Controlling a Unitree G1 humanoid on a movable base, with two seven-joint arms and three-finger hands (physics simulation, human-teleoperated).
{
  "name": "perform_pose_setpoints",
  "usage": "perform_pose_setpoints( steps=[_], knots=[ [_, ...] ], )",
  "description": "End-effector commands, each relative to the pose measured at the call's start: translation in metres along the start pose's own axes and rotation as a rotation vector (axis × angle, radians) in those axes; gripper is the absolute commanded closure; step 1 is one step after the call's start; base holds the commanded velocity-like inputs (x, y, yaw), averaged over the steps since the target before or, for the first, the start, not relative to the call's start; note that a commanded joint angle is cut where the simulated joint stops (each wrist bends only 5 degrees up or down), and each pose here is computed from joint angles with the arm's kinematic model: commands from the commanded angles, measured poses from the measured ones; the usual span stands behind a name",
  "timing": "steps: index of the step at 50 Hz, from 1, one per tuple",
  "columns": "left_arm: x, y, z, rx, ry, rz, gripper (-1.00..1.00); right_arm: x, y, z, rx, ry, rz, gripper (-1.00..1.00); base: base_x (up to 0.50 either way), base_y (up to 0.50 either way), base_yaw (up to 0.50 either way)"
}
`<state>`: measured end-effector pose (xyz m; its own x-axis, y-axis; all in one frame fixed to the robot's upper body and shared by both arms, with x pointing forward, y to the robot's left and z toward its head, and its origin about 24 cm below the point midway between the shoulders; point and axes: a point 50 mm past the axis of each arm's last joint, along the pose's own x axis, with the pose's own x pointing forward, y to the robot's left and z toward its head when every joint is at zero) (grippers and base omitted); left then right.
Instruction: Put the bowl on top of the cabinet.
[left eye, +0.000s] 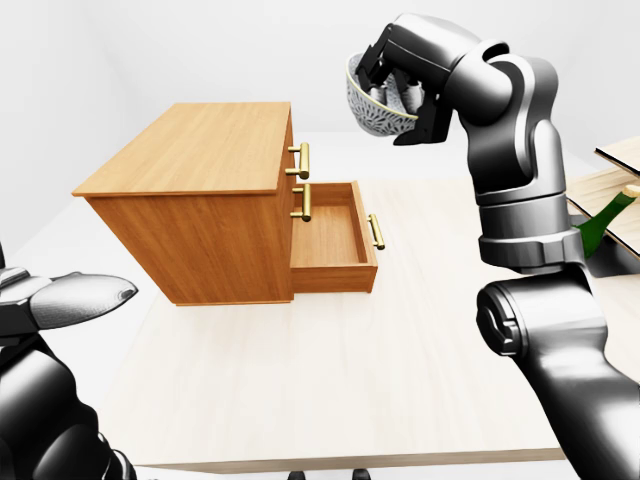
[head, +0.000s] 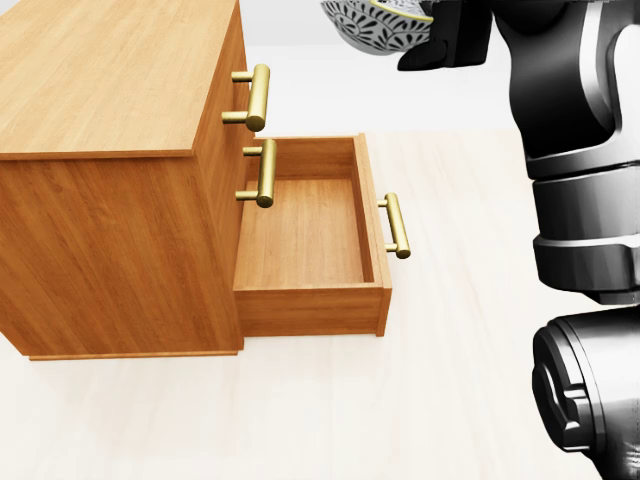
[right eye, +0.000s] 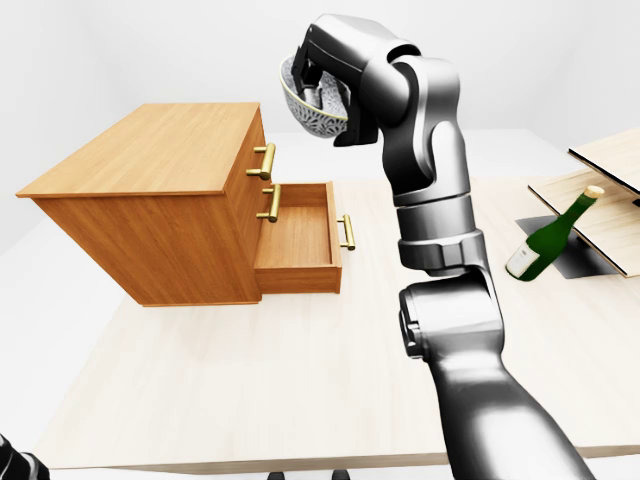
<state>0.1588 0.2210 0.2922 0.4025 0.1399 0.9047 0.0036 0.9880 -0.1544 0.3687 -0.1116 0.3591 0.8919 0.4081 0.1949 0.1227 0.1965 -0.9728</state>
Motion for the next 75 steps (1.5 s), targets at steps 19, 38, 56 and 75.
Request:
perform_pose_setpoints(
  steps=[19, 38, 56, 75],
  knots=[
    [0.003, 0.002, 0.003, -0.026, -0.012, 0.015, -1.0, 0.042, -0.002, 0.052, 0.009, -0.063, 0.012, 1.0, 0.0, 0.0, 0.0],
    [0.004, 0.004, 0.005, -0.044, -0.011, 0.028, -1.0, 0.056, 0.015, 0.087, -0.015, -0.1, 0.042, 1.0, 0.0, 0.0, 0.0],
    [0.003, 0.002, 0.004, -0.057, -0.004, 0.028, -1.0, 0.062, 0.024, 0.107, -0.032, -0.117, 0.061, 1.0, 0.0, 0.0, 0.0],
    [0.003, 0.001, 0.006, -0.073, -0.012, 0.027, -1.0, 0.062, 0.051, 0.132, 0.013, -0.144, 0.097, 1.0, 0.0, 0.0, 0.0]
  ],
)
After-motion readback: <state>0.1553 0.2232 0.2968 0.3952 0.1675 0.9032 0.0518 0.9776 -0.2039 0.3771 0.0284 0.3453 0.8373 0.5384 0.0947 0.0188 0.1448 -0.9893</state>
